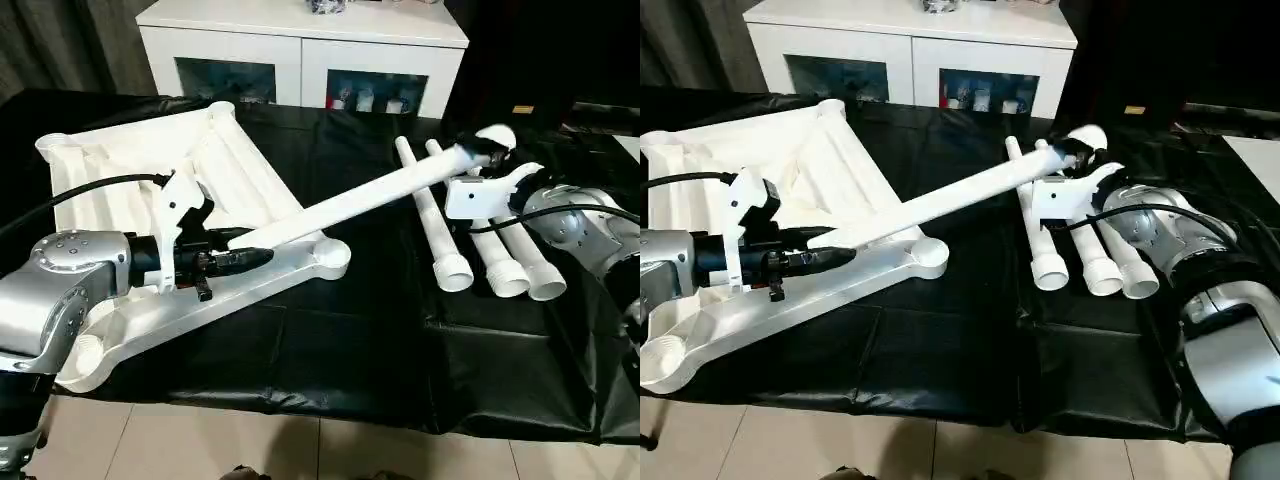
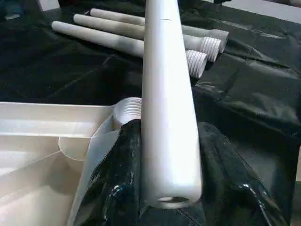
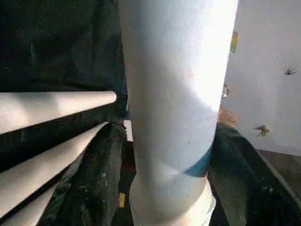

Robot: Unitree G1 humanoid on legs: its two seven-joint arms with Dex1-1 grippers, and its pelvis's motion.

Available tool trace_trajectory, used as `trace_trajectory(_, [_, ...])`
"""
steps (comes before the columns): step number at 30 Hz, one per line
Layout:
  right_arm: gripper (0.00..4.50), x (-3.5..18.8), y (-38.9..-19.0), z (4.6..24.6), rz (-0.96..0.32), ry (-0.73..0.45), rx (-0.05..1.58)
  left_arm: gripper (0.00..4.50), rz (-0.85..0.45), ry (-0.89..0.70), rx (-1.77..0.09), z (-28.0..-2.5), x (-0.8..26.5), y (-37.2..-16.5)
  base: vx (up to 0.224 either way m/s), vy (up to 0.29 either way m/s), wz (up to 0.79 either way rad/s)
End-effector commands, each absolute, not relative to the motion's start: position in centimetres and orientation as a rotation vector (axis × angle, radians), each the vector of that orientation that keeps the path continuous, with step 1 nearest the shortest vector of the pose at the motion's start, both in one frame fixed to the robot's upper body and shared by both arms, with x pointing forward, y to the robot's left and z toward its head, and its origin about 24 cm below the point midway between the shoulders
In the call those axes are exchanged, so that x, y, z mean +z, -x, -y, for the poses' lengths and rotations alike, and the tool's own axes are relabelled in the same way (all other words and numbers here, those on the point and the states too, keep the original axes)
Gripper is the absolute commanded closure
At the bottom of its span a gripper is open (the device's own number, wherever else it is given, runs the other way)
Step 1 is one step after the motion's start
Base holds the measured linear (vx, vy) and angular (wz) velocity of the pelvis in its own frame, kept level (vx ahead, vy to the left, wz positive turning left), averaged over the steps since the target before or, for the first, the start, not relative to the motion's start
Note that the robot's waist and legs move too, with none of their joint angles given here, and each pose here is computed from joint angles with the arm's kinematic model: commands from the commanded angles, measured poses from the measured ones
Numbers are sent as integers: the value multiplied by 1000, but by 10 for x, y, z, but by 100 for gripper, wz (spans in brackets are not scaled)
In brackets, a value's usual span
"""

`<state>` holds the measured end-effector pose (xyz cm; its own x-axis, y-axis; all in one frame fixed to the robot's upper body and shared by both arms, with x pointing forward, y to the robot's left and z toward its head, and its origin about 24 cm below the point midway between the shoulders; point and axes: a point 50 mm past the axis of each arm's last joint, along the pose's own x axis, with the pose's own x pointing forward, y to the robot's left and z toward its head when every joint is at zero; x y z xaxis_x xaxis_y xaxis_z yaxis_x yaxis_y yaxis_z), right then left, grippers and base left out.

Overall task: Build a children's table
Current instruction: Insert table leg to table base

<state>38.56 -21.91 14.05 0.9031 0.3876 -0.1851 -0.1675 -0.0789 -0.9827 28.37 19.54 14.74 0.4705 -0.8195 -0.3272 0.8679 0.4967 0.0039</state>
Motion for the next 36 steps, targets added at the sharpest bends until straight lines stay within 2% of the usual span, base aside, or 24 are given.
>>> trace_trajectory(1, [224, 143, -387, 219, 173, 1574, 467, 315, -238, -200, -1034, -199, 159, -285, 0, 0, 0])
trace_trajectory(6, [258, 143, -387, 218, 180, 1563, 477, 315, -242, -201, -1034, -201, 158, -285, 0, 0, 0])
trace_trajectory(15, [264, 142, -387, 220, 175, 1554, 477, 315, -231, -181, -1013, -207, 160, -285, 0, 0, 0])
trace_trajectory(18, [264, 142, -387, 220, 172, 1551, 478, 315, -208, -195, -923, -214, 163, -291, 0, 0, 0])
trace_trajectory(19, [264, 142, -387, 220, 169, 1545, 477, 280, -189, -163, -900, -216, 166, -294, 0, 0, 0])
trace_trajectory(21, [264, 141, -387, 221, 159, 1540, 478, 245, -134, -67, -892, -220, 175, -297, 0, 0, 0])
trace_trajectory(24, [265, 141, -387, 221, 157, 1536, 477, 234, -87, 5, -896, -228, 180, -296, 0, 0, 0])
trace_trajectory(25, [265, 140, -387, 222, 155, 1535, 472, 216, -24, 82, -892, -236, 187, -295, 0, 0, 0])
trace_trajectory(29, [265, 141, -387, 225, 134, 1504, 446, 191, 107, 220, -861, -253, 198, -294, 0, 0, 0])
trace_trajectory(30, [265, 141, -387, 225, 134, 1504, 446, 180, 107, 220, -861, -253, 198, -294, 0, 0, 0])
trace_trajectory(33, [265, 140, -388, 230, 105, 1403, 409, 164, 190, 316, -793, -261, 202, -297, 0, 0, 0])
trace_trajectory(36, [266, 138, -389, 227, 87, 1177, 373, 164, 268, 417, -617, -272, 198, -305, 0, 0, 0])
